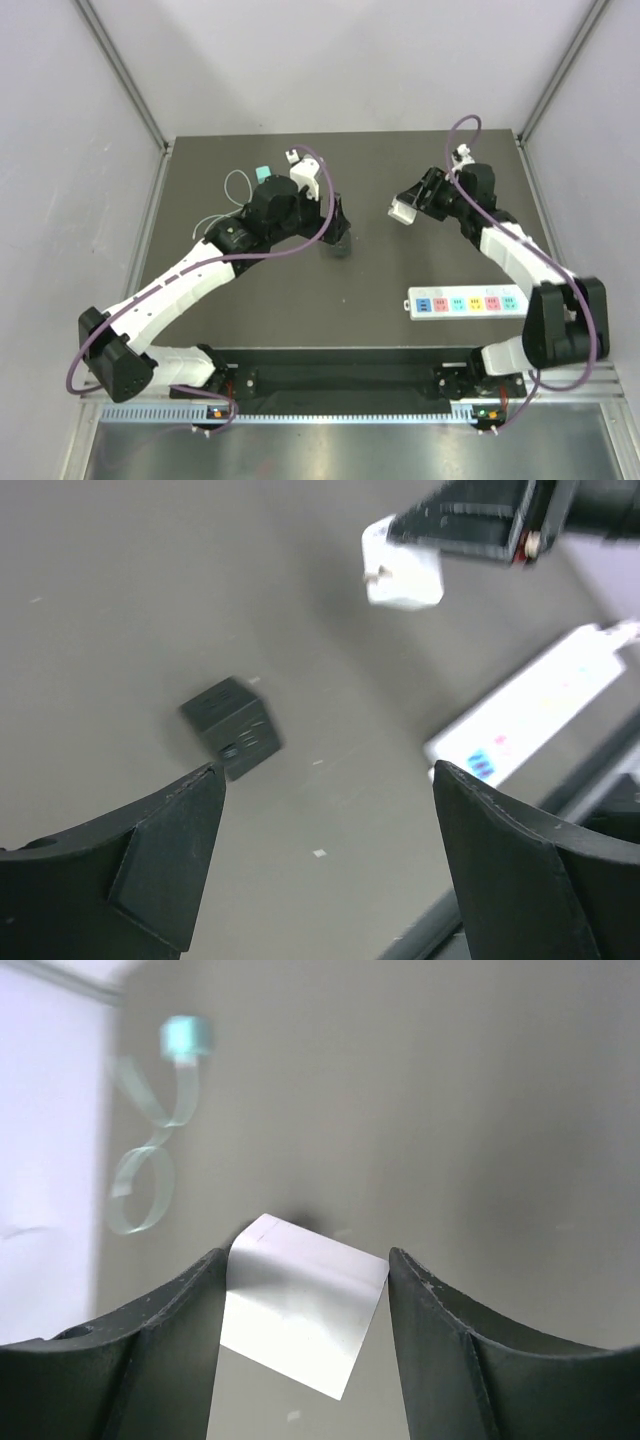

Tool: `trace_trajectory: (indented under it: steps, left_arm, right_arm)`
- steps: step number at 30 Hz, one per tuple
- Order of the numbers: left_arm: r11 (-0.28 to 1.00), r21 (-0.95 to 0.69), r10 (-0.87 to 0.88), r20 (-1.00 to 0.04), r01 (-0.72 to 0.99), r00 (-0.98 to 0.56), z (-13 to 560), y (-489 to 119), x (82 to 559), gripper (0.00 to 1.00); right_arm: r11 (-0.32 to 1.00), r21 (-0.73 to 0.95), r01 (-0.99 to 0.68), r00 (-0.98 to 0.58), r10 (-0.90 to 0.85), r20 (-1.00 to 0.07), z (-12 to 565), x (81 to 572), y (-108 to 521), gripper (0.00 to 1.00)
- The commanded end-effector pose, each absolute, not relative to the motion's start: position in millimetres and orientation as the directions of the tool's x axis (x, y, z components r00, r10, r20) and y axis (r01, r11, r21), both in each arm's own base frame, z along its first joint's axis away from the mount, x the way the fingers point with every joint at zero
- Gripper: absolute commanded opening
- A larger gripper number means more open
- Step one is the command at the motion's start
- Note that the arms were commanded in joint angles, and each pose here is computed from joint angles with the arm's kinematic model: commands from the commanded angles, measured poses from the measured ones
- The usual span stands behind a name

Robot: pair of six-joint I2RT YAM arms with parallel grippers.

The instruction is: Insert the plug

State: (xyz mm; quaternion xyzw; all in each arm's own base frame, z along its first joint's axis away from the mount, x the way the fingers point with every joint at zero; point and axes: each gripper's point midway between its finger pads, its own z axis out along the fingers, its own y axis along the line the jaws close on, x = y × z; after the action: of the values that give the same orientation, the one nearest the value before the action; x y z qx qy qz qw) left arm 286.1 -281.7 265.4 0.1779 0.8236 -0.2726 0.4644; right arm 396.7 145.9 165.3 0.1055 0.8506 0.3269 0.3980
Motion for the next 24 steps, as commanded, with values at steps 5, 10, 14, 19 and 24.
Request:
trace_trajectory:
  steps: [5,10,14,19,24]
  left_arm:
    - [0.584,-0.475,-0.097,-0.846,0.658,-0.524,325,-327,269,0.91]
    - [0.436,-0.562,-0.096,-0.805,0.703,-0.585,337,-351,248,0.91]
    - [0.414,-0.576,-0.112,-0.801,0.705,-0.588,338,-359,246,0.91]
    - [0.355,-0.598,-0.107,-0.79,0.719,-0.604,342,-369,238,0.9]
    - [0.393,-0.589,-0.093,-0.789,0.706,-0.607,327,-369,243,0.86]
  right_arm:
    - [0.566,0.743,-0.356,-0.598,0.472,-0.647,264,327,193,0.43]
    - [0.497,0.751,-0.435,-0.558,0.505,-0.658,306,297,201,0.46]
    - [0.473,0.76,-0.446,-0.56,0.515,-0.649,316,284,205,0.46]
    - [0.45,0.804,-0.389,-0.574,0.564,-0.594,304,274,208,0.45]
    - [0.463,0.805,-0.37,-0.572,0.57,-0.59,297,273,210,0.45]
